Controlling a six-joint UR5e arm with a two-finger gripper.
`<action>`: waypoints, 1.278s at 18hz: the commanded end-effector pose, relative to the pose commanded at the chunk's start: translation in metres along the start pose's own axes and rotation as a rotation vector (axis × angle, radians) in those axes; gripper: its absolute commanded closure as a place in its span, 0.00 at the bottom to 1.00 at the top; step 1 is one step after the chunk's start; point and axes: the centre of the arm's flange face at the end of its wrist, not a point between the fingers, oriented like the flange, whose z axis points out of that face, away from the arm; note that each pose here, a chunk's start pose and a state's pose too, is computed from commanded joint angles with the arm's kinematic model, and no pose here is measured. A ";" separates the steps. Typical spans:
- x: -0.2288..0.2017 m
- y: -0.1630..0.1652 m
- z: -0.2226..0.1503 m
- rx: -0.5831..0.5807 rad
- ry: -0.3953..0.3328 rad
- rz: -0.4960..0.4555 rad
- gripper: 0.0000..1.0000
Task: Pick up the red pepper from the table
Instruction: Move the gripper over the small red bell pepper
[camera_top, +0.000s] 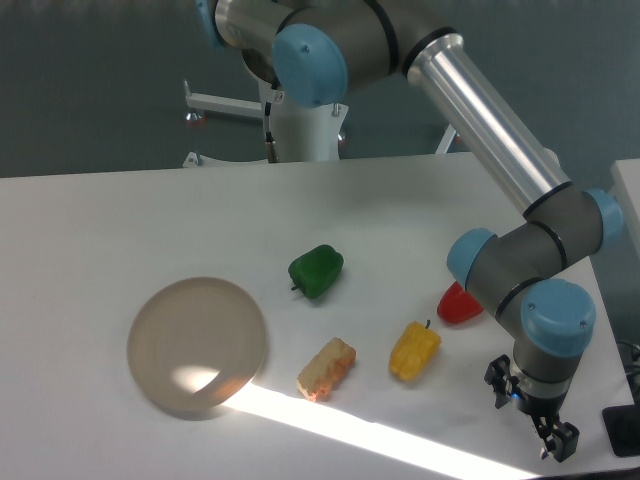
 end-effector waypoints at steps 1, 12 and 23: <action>0.000 -0.001 -0.001 0.000 0.000 0.000 0.00; 0.042 -0.005 -0.050 -0.014 0.076 -0.025 0.00; 0.130 0.039 -0.096 -0.058 0.244 -0.019 0.00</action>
